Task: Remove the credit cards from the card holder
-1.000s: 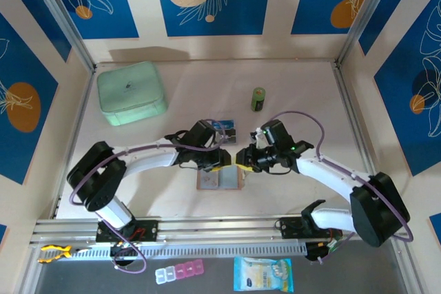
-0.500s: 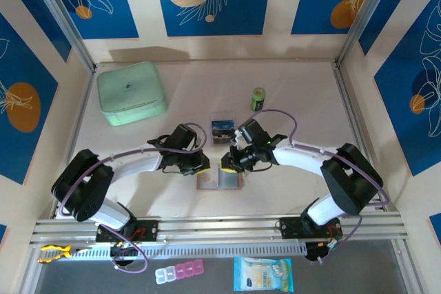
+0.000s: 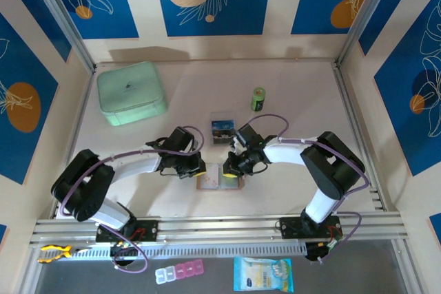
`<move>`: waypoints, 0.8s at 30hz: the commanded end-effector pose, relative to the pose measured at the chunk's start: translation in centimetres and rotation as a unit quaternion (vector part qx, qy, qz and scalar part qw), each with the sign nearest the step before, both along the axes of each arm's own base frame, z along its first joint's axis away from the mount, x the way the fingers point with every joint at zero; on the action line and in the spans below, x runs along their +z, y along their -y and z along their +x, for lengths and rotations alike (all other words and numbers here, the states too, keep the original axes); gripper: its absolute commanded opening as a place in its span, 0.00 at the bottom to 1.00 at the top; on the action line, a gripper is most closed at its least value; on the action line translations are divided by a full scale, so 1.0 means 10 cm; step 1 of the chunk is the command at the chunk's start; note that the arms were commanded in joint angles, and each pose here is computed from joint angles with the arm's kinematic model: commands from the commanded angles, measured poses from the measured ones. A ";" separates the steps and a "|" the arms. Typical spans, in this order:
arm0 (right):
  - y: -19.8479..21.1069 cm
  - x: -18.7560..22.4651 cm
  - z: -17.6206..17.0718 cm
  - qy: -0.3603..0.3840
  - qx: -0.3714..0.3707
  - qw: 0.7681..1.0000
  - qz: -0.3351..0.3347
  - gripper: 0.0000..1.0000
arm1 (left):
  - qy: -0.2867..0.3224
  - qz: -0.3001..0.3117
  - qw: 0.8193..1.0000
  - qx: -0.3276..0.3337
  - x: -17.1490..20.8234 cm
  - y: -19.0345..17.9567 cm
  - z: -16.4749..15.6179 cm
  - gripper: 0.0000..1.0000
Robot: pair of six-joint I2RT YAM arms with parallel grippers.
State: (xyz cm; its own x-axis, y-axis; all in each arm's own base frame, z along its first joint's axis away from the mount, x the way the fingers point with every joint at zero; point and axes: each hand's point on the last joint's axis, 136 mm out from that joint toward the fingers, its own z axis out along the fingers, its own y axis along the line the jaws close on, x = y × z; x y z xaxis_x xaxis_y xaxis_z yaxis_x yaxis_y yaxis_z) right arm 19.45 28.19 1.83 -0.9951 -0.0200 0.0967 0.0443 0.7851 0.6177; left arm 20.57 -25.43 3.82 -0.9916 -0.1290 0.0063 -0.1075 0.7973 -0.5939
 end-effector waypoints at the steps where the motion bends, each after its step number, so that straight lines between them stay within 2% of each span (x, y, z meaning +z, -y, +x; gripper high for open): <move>1: 0.02 0.06 -0.02 0.012 0.008 1.000 -0.017 0.13 | 0.006 0.011 1.000 -0.008 0.01 -0.07 -0.01 0.08; 12: -0.18 0.47 0.05 0.038 0.013 0.999 0.030 0.27 | -0.001 0.025 1.000 -0.014 -0.10 -0.11 -0.04 0.05; 17: -0.25 0.41 0.03 0.022 0.015 0.999 0.043 0.31 | -0.007 0.034 0.999 -0.016 -0.18 -0.14 -0.07 0.05; 24: -0.32 0.30 -0.02 0.008 0.020 0.999 0.048 0.30 | -0.015 0.037 0.999 -0.016 -0.25 -0.17 -0.11 0.05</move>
State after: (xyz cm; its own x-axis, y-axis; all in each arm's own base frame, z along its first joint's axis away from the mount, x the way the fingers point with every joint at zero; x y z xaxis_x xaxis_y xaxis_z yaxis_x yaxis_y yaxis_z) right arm 19.80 30.81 4.99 -0.9974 -0.0550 0.0472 -0.0088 0.7388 0.6738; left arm 20.12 -24.79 2.67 -0.9950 -0.0995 0.0016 -0.0830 0.8207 -0.5653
